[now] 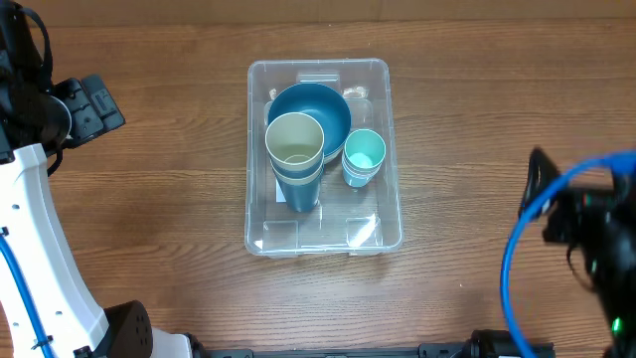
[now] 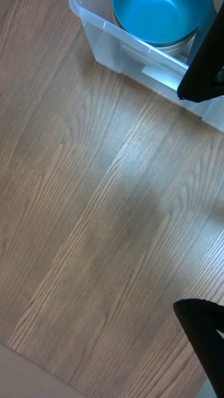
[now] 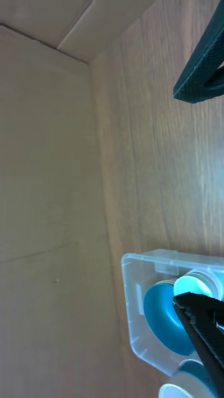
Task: Pack container
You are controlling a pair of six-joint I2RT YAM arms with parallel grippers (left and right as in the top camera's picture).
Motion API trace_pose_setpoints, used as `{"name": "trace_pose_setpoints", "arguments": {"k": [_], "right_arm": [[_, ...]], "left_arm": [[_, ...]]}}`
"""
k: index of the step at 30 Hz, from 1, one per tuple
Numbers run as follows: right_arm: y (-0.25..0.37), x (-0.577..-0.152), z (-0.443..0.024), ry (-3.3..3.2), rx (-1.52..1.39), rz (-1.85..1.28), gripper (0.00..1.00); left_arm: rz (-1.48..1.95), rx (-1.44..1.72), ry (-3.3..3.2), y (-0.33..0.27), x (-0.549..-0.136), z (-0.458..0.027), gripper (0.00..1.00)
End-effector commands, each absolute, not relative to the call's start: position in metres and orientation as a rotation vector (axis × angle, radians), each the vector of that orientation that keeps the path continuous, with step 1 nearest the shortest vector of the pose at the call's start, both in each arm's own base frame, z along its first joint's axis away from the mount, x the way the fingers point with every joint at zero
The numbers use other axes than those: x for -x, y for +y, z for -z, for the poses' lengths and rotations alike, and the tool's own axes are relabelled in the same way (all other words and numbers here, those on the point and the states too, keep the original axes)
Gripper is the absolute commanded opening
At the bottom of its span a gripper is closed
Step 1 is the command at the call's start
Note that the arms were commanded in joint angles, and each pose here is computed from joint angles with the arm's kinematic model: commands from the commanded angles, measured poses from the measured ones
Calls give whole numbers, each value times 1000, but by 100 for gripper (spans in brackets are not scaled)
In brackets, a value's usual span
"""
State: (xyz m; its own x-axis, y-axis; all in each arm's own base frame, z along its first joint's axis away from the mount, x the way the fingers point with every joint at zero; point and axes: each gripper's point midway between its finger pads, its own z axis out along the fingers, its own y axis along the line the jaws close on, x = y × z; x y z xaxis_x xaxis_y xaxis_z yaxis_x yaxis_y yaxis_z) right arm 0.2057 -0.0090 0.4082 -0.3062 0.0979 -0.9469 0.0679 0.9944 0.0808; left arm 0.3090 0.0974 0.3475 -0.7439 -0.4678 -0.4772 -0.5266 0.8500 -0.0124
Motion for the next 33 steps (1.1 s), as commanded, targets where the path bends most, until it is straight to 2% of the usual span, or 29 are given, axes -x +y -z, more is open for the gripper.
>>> {"name": "trace_pose_setpoints", "arguments": {"k": [1, 6, 13, 33], "right_arm": [[-14, -187, -388, 1854, -125, 16, 100], [-13, -176, -344, 1852, -125, 14, 100], [-11, -186, -294, 1800, -109, -3, 100], [5, -209, -206, 1868, -49, -96, 100]], "left_arm": [[-156, 715, 2528, 95, -309, -355, 100], [-156, 715, 2528, 95, -309, -355, 100], [-156, 715, 2528, 95, -309, -355, 100], [-156, 715, 2528, 95, -309, -355, 100]]}}
